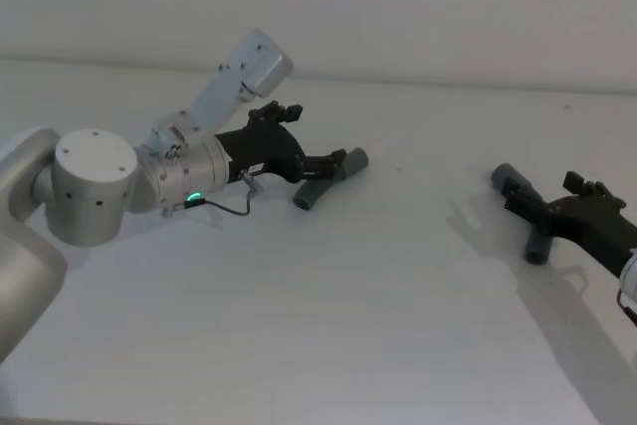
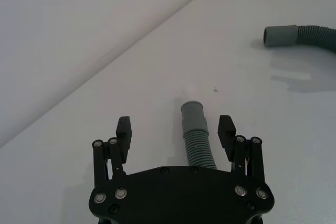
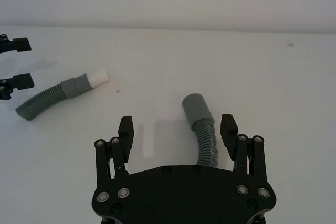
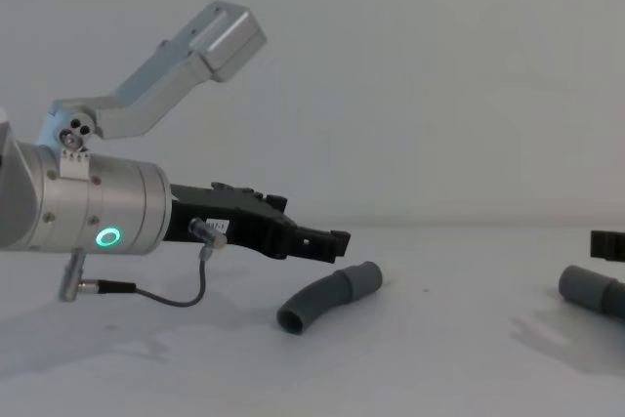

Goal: Use both hands to pick up one end of the pipe from the table, align the ends, and insert them.

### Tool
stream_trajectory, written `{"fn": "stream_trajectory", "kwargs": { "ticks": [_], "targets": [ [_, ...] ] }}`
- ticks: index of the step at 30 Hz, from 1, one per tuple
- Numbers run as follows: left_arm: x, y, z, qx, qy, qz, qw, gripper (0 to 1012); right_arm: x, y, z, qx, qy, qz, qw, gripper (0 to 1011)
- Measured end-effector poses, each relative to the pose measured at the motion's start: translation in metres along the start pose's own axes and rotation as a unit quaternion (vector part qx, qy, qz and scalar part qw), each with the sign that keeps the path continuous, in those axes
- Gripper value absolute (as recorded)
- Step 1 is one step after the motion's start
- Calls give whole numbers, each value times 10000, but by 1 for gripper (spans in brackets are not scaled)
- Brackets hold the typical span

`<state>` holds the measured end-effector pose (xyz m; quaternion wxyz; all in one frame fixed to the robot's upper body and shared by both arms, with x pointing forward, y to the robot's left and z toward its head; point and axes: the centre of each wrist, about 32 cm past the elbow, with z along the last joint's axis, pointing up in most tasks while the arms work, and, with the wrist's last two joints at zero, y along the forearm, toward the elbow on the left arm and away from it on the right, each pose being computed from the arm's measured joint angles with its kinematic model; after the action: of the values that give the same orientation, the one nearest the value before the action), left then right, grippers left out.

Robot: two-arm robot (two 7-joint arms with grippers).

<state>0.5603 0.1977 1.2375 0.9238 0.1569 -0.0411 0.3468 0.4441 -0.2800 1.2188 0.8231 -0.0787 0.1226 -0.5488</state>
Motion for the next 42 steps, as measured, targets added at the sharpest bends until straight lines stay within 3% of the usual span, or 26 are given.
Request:
{"fn": "stream_trajectory", "kwargs": {
  "ticks": [14,26,42],
  "targets": [
    [7,-43,8,91,65,-70,9999,1000,29,-22,29,-127,192,95,9997,1000],
    [22,-130,24,342,210,-132,9991,1000,36,-28,36,-160,240,120,9995,1000],
    [52,-273,119,666,419,-220,9967,1000,39,-31,40,-172,261,131,9994,1000]
  ]
}}
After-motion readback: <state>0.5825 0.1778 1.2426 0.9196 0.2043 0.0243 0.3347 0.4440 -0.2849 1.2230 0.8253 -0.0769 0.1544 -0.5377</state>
